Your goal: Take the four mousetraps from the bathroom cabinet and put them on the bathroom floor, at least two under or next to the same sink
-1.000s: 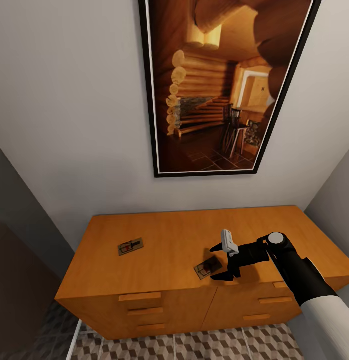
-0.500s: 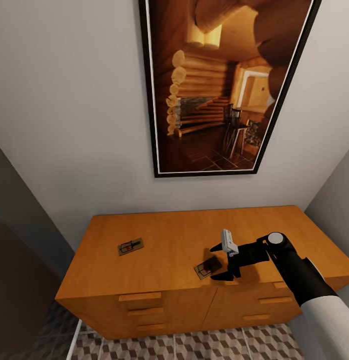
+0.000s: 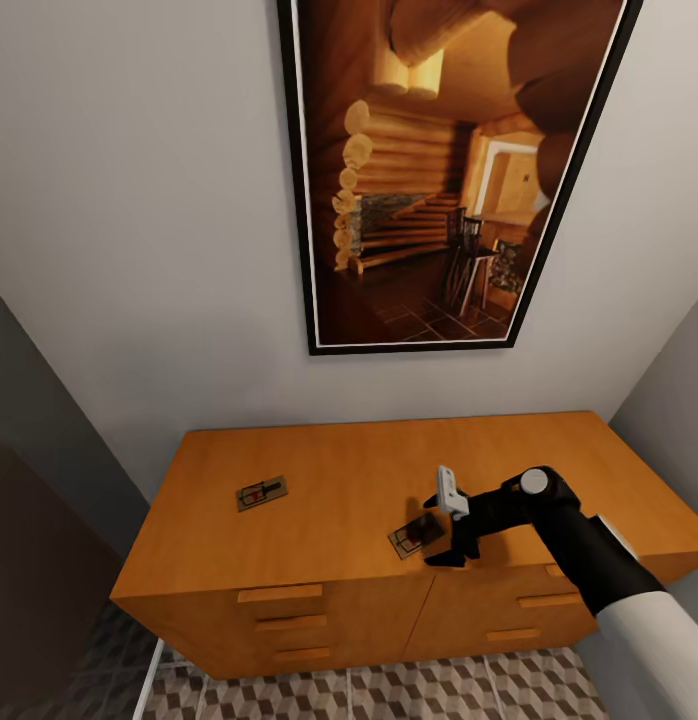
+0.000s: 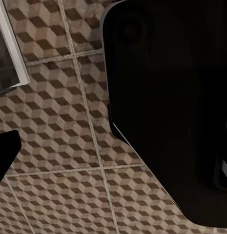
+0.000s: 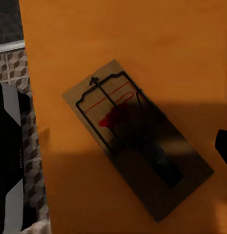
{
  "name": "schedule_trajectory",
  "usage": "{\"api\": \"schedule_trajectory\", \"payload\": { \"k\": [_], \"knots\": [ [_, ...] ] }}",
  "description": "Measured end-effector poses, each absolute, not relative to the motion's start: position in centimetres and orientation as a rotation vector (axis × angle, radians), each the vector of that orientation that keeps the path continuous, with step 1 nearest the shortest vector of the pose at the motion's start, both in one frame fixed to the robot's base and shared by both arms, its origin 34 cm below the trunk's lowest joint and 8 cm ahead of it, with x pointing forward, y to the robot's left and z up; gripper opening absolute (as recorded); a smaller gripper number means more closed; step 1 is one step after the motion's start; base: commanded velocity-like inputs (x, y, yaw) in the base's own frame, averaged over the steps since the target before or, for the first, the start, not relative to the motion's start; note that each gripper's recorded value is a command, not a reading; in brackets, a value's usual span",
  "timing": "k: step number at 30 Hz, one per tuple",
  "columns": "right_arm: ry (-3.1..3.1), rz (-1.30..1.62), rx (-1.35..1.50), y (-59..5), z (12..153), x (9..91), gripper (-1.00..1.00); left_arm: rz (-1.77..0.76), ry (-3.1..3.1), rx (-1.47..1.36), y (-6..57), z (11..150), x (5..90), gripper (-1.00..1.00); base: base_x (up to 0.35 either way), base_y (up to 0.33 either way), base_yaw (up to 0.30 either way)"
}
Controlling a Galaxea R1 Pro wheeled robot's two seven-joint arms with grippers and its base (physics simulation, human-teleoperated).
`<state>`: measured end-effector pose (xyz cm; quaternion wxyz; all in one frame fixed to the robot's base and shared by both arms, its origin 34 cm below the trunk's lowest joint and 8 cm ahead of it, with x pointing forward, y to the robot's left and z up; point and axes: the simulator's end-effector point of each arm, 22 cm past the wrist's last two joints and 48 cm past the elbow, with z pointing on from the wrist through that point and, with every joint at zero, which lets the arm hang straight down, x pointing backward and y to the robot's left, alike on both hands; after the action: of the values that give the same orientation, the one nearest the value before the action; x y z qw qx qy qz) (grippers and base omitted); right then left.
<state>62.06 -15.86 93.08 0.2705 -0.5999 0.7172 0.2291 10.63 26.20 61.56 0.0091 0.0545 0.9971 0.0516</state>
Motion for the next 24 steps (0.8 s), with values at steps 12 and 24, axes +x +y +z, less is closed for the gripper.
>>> {"api": "schedule_trajectory", "payload": {
  "k": [12, 24],
  "knots": [
    [1.935, 0.502, -1.672, -15.2, 91.8, 62.8, 1.0, 0.159, 3.113, 0.17, 26.1, 61.5, 10.7, 1.0, 0.0, 0.0, 0.0],
    [1.927, 0.505, -1.678, -14.6, 91.7, 62.7, 1.0, 0.158, 3.113, 0.17, 26.1, 61.5, 10.7, 1.0, 0.0, 0.0, 0.0]
  ]
}}
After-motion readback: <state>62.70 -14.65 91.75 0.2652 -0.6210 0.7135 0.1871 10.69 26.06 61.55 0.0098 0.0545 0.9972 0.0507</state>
